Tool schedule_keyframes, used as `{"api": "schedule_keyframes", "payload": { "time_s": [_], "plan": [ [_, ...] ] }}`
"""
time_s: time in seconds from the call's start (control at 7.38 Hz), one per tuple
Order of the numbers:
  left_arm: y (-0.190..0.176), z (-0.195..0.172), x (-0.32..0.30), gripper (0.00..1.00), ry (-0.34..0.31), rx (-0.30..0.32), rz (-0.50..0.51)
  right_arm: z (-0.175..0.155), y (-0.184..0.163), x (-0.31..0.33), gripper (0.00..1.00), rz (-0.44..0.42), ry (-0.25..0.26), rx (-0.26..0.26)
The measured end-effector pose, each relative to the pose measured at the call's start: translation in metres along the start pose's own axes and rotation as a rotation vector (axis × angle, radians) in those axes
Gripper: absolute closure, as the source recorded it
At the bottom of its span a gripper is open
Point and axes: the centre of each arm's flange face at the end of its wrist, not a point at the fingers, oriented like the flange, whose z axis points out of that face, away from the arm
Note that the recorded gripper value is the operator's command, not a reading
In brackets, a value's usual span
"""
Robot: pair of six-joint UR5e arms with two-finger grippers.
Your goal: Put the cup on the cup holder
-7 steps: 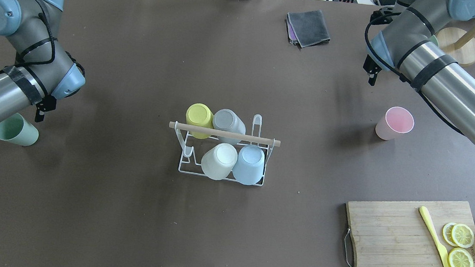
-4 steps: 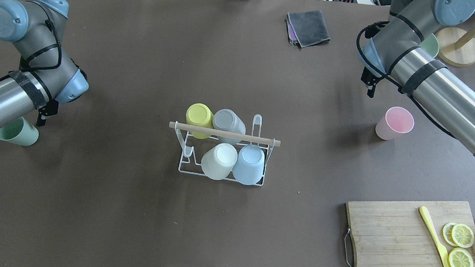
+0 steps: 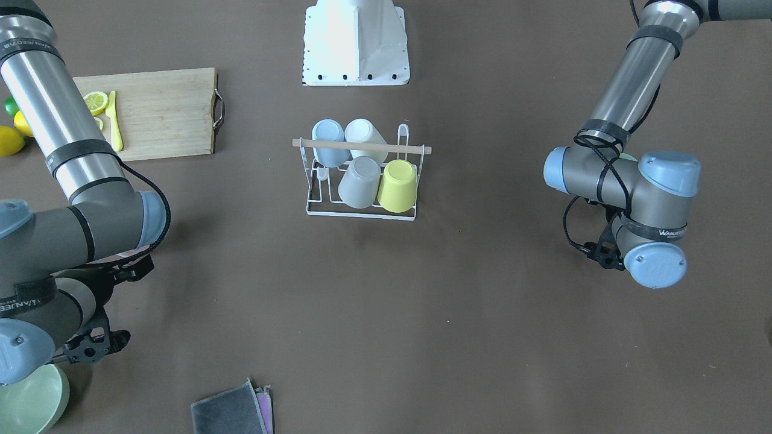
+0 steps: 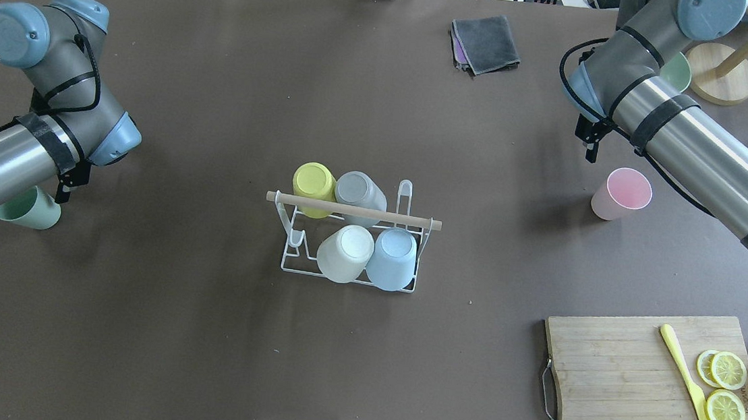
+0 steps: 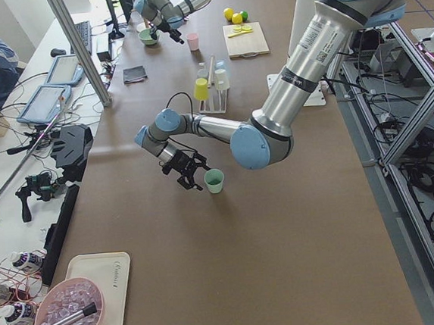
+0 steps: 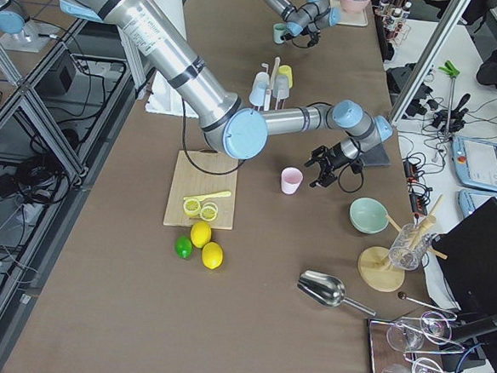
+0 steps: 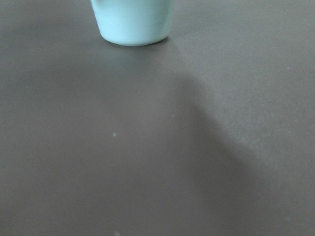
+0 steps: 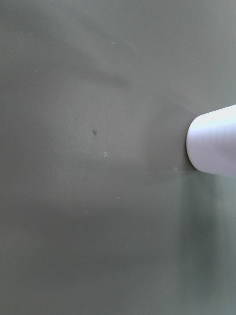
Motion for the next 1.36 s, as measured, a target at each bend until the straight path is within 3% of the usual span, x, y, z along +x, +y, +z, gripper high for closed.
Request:
{"api": "schedule_keyframes", "payload": {
  "time_s": [0.81,1.36],
  "plan": [
    [-0.002,0.019,0.004,0.02,-0.025,-0.084,-0.023,0.024,-0.024,-0.004,0.0,0.017,0.003,-0.091],
    [-0.007,0.027,0.008,0.02,-0.034,-0.105,-0.02,0.05,-0.033,-0.007,0.0,-0.008,0.018,-0.153]
  ]
}}
